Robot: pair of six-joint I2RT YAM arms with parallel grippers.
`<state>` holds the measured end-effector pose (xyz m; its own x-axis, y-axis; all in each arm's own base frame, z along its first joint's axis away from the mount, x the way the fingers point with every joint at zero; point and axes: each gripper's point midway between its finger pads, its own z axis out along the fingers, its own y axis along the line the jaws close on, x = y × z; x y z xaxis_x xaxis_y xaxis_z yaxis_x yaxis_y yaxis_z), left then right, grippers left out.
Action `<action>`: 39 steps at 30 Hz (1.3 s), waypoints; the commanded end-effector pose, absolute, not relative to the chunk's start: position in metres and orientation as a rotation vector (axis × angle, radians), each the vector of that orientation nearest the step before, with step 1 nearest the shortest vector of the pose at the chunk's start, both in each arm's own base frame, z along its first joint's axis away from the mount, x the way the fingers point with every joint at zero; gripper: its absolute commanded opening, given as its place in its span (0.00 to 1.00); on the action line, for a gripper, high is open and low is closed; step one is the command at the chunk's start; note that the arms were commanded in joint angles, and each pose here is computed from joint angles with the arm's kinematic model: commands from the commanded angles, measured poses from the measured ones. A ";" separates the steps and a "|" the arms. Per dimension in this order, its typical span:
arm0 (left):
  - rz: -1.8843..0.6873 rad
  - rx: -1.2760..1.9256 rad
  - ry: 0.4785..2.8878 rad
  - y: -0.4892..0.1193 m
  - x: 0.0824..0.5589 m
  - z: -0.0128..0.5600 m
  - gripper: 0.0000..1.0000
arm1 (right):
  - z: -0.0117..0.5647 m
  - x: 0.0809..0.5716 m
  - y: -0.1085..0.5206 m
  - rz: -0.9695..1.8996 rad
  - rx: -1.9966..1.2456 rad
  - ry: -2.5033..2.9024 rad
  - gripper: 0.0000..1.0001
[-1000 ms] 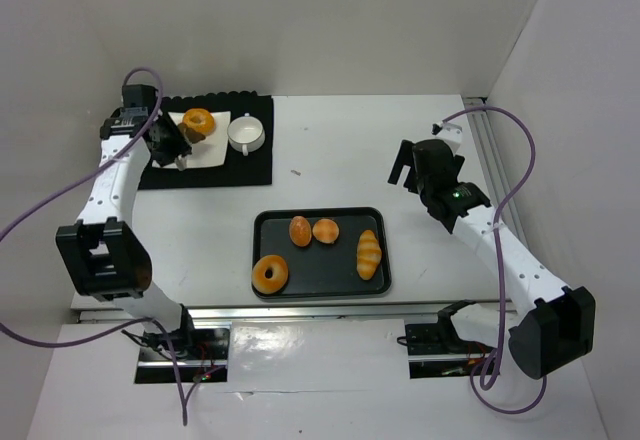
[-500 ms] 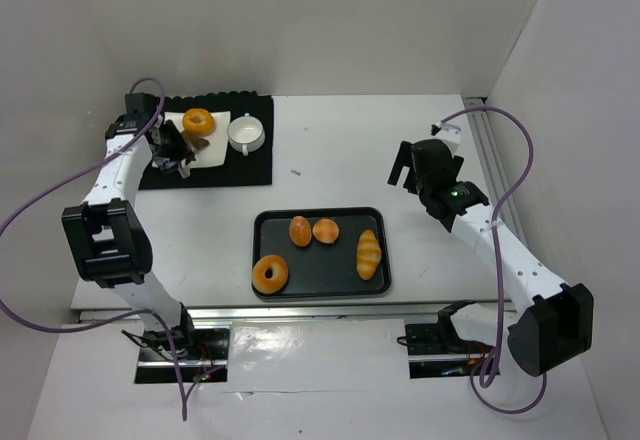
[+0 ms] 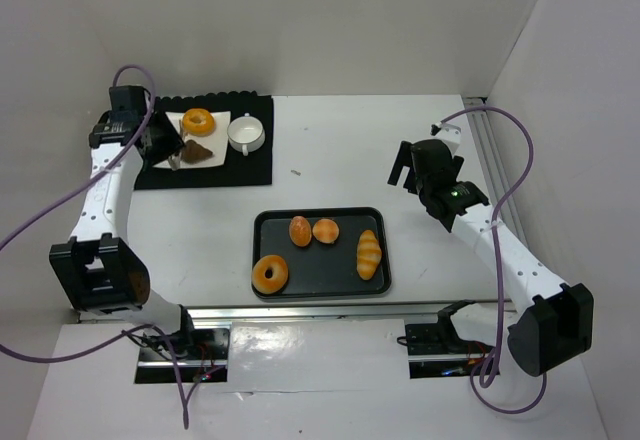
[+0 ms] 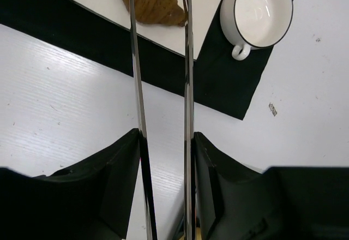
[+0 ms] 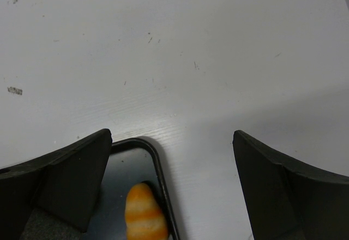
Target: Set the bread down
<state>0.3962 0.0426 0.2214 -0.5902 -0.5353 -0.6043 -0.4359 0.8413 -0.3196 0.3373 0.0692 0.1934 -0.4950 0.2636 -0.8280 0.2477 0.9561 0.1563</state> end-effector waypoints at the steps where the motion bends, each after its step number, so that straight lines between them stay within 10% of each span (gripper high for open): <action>1: -0.140 -0.631 2.257 0.039 0.398 0.243 0.54 | 0.209 0.337 0.071 0.036 0.352 2.076 0.99; 17: -0.382 0.011 2.376 -0.199 0.472 0.195 0.51 | 0.209 0.336 0.065 0.003 0.378 2.069 0.99; 27: -0.320 0.128 2.468 -0.236 0.532 0.124 0.55 | 0.199 0.332 0.063 -0.012 0.374 2.093 0.99; 39: -0.326 0.193 2.568 -0.238 0.523 0.074 0.84 | 0.202 0.332 0.062 -0.023 0.379 2.089 0.99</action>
<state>0.5226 -0.2351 0.0688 -0.8543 0.0432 -0.5179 0.1630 0.9686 -0.1880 0.3347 0.0634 0.1918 -0.4961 0.2576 -0.8292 0.2701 0.9534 0.1346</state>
